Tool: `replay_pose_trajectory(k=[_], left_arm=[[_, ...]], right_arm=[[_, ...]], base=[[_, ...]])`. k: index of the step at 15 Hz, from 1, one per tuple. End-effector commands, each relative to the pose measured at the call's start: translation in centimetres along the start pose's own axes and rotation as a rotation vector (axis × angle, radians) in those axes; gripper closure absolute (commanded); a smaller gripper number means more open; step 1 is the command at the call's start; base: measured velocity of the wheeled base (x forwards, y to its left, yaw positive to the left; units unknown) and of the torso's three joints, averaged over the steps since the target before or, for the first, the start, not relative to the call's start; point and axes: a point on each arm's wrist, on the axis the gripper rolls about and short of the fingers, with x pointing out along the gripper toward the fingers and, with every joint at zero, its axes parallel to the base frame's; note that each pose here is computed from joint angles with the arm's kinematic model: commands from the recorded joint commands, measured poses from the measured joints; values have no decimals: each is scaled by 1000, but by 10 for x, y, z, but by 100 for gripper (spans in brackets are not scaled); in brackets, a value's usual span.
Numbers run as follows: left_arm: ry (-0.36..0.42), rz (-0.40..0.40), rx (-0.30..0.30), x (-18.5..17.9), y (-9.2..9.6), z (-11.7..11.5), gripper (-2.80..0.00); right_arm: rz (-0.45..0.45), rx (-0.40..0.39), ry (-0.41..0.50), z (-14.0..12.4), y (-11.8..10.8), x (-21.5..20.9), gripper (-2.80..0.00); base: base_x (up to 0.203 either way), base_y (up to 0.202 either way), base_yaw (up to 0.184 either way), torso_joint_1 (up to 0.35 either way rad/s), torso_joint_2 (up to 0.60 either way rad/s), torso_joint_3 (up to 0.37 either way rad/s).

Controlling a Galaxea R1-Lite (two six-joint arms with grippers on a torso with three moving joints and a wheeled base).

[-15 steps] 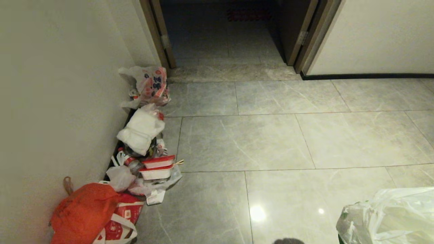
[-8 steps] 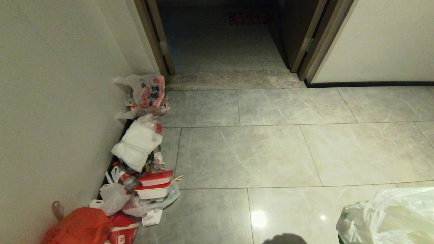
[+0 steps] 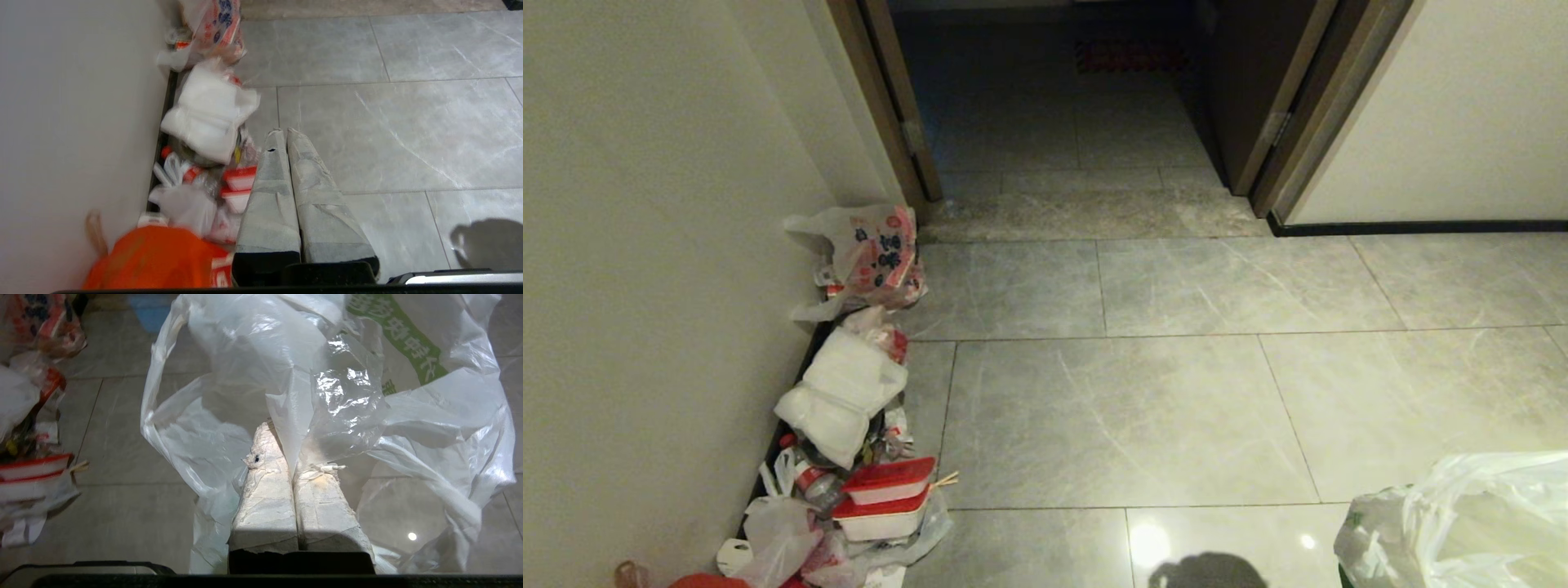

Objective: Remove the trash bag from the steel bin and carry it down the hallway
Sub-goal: Put the trash bag at the door

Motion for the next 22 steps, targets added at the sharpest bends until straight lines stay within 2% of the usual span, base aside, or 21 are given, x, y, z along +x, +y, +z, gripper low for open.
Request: replay_pose_trajectory(k=[1, 5, 15, 22], left_arm=[[-1, 0, 0, 0, 0, 0, 0], [0, 0, -3, 0, 0, 0, 0], [-1, 0, -1, 0, 0, 0, 0], [-1, -2, -2, 0, 0, 0, 0]], right_arm=[[1, 0, 1, 0, 0, 0, 0], [-1, 0, 1, 0, 0, 0, 0], [0, 0, 1, 0, 0, 0, 0], [-1, 0, 1, 0, 0, 0, 0]], base=[[187, -14, -2, 2, 7, 5], [161, -50, 2, 2, 2, 1], [6, 0, 0, 0, 0, 1], [186, 0, 1, 1, 1, 3]])
